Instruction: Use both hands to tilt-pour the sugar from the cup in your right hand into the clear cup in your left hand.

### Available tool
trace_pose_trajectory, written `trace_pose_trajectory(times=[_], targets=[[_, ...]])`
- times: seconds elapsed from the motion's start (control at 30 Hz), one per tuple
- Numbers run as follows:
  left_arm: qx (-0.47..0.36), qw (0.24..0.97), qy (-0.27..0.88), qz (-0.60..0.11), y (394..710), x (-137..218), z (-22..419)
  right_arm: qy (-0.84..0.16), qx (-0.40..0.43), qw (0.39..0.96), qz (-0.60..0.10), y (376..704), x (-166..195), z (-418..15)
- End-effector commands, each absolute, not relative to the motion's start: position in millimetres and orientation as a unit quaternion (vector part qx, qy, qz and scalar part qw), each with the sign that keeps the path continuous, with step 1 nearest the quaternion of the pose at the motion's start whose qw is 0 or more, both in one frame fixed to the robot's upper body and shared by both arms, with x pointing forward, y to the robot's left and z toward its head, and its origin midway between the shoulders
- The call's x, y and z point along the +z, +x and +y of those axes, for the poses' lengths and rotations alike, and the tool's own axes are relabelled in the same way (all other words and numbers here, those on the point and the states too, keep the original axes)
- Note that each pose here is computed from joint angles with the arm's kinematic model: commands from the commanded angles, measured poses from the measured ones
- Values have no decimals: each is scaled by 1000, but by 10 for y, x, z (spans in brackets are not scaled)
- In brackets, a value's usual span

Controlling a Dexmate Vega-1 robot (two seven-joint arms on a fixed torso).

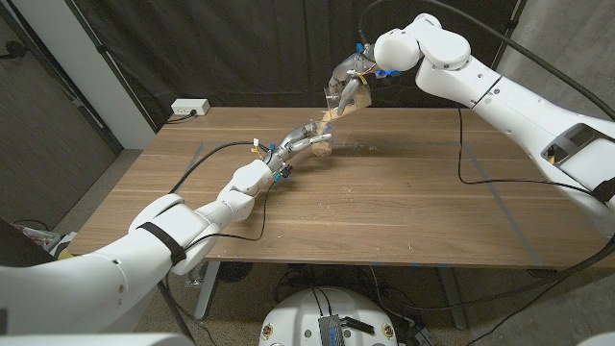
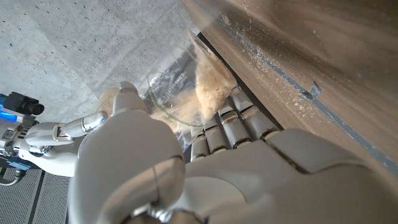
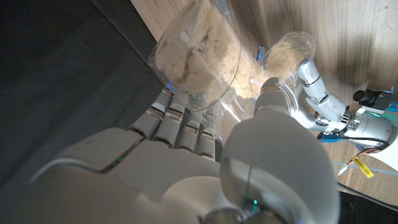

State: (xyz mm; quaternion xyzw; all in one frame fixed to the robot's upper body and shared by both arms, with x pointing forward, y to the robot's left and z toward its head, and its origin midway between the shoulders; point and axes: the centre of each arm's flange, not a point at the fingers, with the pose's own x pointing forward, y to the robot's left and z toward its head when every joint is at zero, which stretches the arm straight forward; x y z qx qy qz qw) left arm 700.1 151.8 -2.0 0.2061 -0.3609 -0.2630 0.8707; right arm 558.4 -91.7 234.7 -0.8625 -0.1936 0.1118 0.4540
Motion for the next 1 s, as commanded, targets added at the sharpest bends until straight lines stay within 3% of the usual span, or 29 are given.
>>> trace_pose_trajectory(times=[0.03,1.0], targets=[[-266,868,209,-363,6993,-12,1499,-876,100,428,-198,5567,2289,-898],[-267,872,208,-355,7017,-17,1474,-895,94,391,-192,5593,2188,-817]])
